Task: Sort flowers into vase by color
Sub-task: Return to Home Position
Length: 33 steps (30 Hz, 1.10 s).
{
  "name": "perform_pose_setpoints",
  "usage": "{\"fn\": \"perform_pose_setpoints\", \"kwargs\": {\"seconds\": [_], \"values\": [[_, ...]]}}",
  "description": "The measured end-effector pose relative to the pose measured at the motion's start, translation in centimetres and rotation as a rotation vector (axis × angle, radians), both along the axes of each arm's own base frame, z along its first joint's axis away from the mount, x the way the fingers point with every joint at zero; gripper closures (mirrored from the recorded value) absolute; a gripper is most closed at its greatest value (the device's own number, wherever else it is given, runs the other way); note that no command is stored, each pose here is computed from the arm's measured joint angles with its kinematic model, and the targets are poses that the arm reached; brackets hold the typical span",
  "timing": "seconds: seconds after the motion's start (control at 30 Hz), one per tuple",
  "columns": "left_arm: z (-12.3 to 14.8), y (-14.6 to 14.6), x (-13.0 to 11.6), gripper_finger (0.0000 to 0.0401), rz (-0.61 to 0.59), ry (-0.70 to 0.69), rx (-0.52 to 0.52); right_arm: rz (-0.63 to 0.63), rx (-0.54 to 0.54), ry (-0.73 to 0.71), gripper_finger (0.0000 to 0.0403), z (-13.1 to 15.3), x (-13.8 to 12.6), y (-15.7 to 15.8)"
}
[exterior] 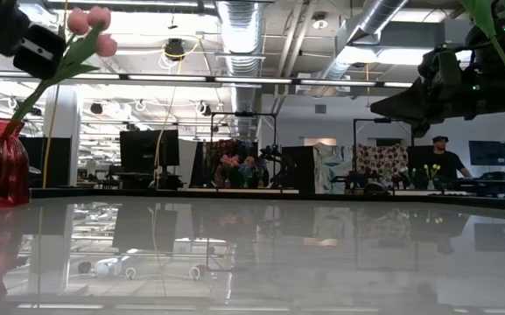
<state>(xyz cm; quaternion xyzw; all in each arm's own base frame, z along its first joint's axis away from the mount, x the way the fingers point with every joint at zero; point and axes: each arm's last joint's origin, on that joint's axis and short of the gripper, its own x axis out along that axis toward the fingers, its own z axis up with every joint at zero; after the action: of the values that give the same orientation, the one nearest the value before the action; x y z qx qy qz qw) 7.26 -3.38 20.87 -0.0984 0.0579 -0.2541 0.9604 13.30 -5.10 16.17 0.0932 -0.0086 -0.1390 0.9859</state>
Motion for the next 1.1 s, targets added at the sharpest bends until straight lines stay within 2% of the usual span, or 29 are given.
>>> {"fn": "perform_pose_setpoints", "kwargs": {"seconds": [0.2, 0.43, 0.73, 0.97, 1.1], "values": [[-0.9, 0.0, 0.3, 0.0296, 0.050, 0.017, 0.044, 0.057, -0.011, 0.003, 0.0383, 0.0, 0.1, 0.3], [-3.0, -0.1, 1.2, 0.0296, 0.116, -0.006, 0.044, 0.061, -0.013, 0.004, 0.0383, 0.0, 0.1, 0.3], [-3.0, 0.2, 1.3, 0.0296, 0.218, -0.042, 0.120, 0.061, 0.040, 0.101, 0.0381, -1.0, 0.0, 0.3], [-3.2, 0.2, 1.3, 0.0296, 0.223, -0.024, 0.124, 0.061, 0.043, 0.100, 0.0357, -0.7, 0.2, 0.3], [-3.3, 0.4, 1.4, 0.0296, 0.301, -0.012, 0.129, 0.061, 0.040, 0.092, 0.0355, -0.5, 0.3, 0.2]]}}
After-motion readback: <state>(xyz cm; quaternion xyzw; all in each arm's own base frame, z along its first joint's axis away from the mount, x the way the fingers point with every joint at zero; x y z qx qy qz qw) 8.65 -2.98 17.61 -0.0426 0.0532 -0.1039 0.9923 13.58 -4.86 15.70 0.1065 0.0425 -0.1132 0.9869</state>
